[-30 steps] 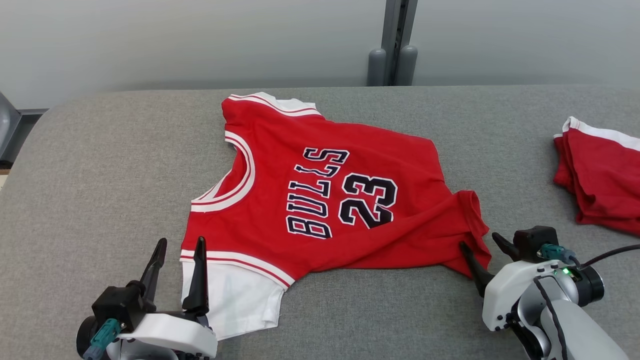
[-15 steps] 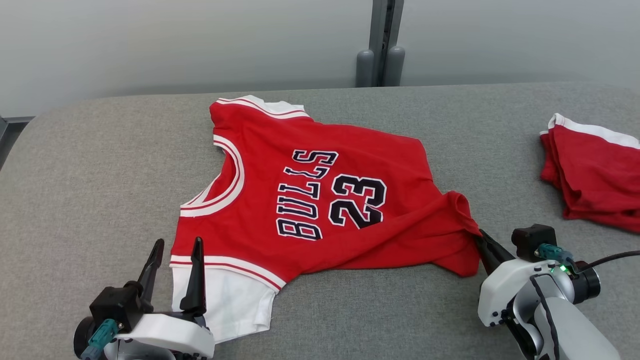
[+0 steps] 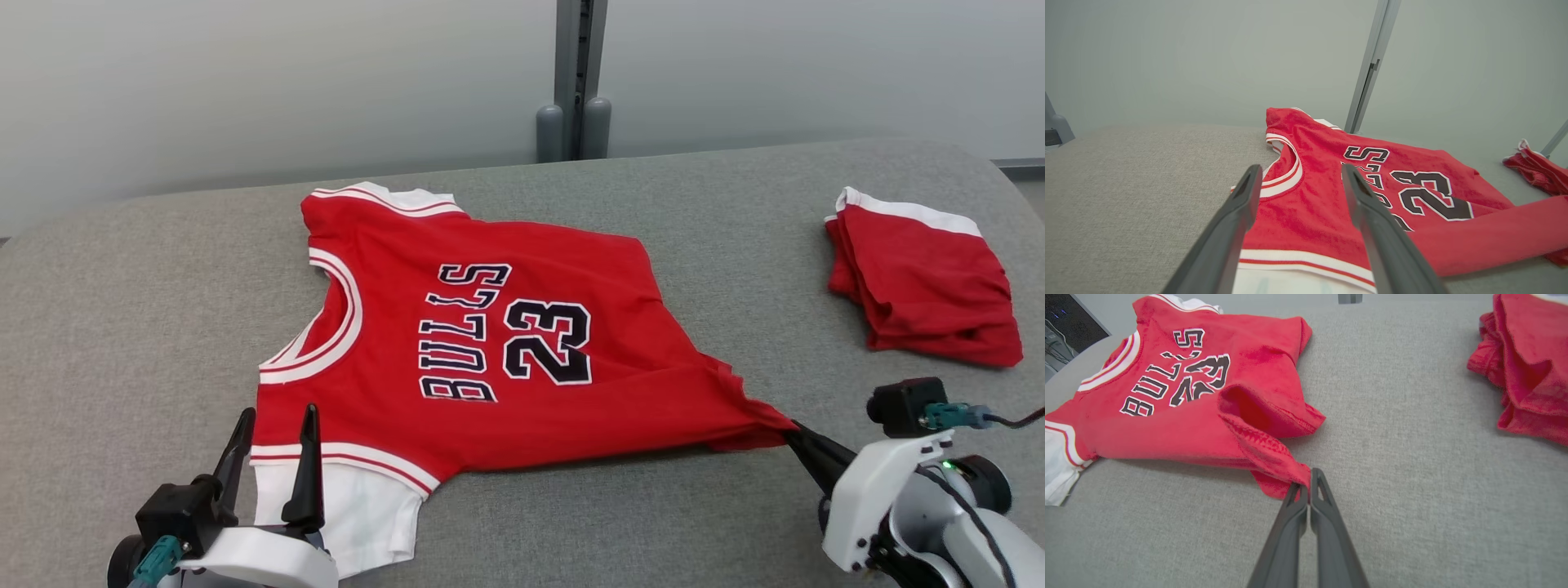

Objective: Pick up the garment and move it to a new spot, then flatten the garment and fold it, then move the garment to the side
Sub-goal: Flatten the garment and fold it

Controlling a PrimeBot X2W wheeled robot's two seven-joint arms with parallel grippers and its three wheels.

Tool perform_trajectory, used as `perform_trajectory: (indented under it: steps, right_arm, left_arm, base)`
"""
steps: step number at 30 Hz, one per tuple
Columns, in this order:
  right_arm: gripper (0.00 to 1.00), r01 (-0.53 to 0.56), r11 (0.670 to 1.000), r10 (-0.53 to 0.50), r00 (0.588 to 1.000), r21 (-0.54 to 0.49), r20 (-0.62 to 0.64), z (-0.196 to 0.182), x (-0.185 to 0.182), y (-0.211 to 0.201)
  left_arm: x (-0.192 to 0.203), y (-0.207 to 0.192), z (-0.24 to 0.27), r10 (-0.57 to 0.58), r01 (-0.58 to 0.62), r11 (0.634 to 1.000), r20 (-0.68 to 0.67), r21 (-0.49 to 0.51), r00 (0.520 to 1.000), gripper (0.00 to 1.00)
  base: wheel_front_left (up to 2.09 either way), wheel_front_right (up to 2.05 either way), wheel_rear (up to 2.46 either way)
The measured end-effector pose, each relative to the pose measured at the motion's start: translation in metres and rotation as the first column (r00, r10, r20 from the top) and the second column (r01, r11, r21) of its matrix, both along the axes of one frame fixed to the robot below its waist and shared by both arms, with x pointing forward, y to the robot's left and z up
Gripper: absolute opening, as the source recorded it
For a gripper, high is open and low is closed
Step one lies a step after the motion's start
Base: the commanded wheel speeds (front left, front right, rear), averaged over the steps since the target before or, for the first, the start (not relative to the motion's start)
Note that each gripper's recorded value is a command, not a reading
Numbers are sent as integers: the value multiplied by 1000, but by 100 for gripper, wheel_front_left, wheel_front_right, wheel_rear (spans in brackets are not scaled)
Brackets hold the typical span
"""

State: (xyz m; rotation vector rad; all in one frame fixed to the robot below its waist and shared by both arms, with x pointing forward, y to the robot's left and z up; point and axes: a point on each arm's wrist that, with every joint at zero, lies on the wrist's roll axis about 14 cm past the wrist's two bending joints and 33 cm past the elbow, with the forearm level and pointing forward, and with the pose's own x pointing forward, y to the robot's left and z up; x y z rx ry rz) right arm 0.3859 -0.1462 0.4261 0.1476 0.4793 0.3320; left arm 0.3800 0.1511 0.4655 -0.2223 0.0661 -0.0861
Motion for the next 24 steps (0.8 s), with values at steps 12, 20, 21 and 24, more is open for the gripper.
perform_trajectory:
  steps: [12, 20, 21, 24]
  right_arm:
    - [0, 54, 982, 22, 918, 180, -396, -29, -82, -25]
    - [56, 88, 985, -10, 890, 150, -456, -52, -90, -22]
    - [100, 90, 987, -20, 893, 136, -449, -53, -88, -23]
    - [100, 105, 991, -62, 909, 84, -412, -53, -79, -35]
  left_arm:
    - [4, -12, -1, -37, 37, 999, -3, 1, 999, 100]
    - [1, -9, -3, -30, 30, 1000, -10, 5, 999, 100]
    - [0, -8, -3, -29, 29, 1000, -10, 6, 1000, 100]
    - [-1, -5, -3, -23, 23, 1000, -9, 11, 1000, 100]
  base:
    - [0, 0, 0]
    - [0, 0, 0]
    - [0, 0, 0]
    - [0, 0, 0]
